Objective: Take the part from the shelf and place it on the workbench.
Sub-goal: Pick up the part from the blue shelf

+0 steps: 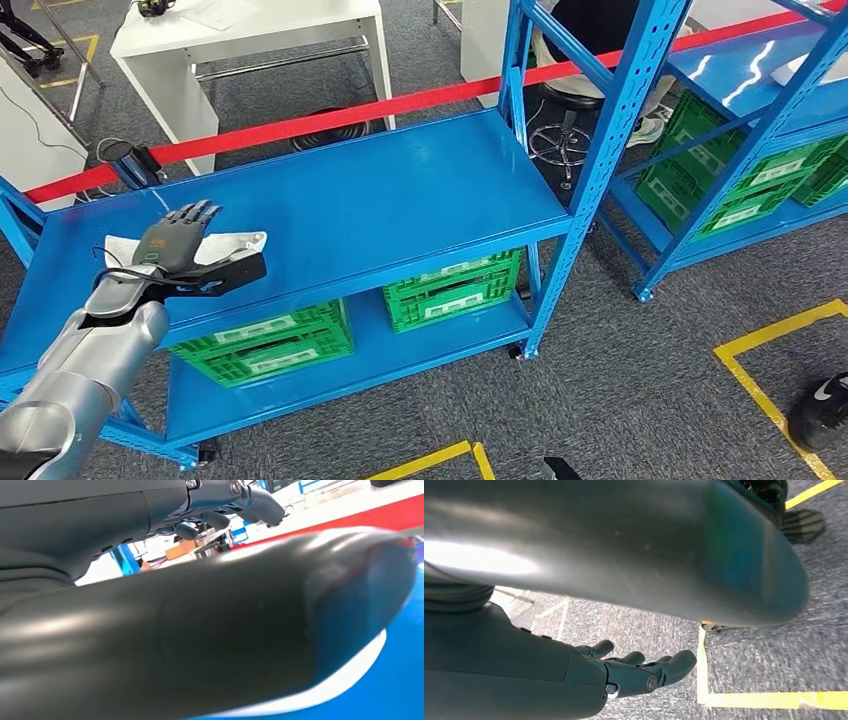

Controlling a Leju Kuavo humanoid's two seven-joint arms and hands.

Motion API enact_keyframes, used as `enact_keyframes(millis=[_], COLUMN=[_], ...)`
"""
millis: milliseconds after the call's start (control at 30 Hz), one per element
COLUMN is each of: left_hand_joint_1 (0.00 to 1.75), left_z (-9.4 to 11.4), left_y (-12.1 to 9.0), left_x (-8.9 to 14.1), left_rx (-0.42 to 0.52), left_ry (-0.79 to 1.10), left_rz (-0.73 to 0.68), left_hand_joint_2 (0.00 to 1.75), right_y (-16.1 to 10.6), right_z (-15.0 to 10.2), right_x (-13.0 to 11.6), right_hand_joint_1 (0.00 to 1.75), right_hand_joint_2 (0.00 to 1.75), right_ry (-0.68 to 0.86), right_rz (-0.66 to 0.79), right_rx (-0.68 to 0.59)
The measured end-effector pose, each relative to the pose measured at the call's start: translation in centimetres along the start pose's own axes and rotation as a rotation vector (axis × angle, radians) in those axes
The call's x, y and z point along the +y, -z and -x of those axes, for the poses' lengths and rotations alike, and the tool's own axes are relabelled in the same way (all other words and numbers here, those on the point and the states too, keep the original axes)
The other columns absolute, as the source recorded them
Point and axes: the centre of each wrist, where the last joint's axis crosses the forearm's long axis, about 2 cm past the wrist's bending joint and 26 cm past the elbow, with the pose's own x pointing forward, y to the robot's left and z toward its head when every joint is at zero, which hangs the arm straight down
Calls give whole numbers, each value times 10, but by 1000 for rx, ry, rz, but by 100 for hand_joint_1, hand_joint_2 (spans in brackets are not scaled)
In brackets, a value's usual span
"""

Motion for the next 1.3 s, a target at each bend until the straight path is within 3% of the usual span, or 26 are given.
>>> enact_keyframes(millis=[600, 1133, 1267, 1300], left_hand_joint_1=[0, 0, 0, 0], left_z=[-15, 1, 2, 2], left_y=[1, -2, -3, -3], left_x=[-15, -12, -13, -13], left_rx=[17, -95, -102, -98], left_ry=[-34, -178, -194, -197], left_rz=[85, 176, 191, 193], left_hand_joint_2=[0, 0, 175, 175], right_y=[-1, 0, 0, 0], right_z=[-4, -3, -3, -3], right_x=[-1, -2, -2, -2], right_hand_joint_1=[0, 0, 0, 0], right_hand_joint_2=[0, 0, 0, 0], right_ry=[6, 30, 32, 33], right_rz=[2, 0, -1, -2], right_rx=[-11, -4, -15, -16])
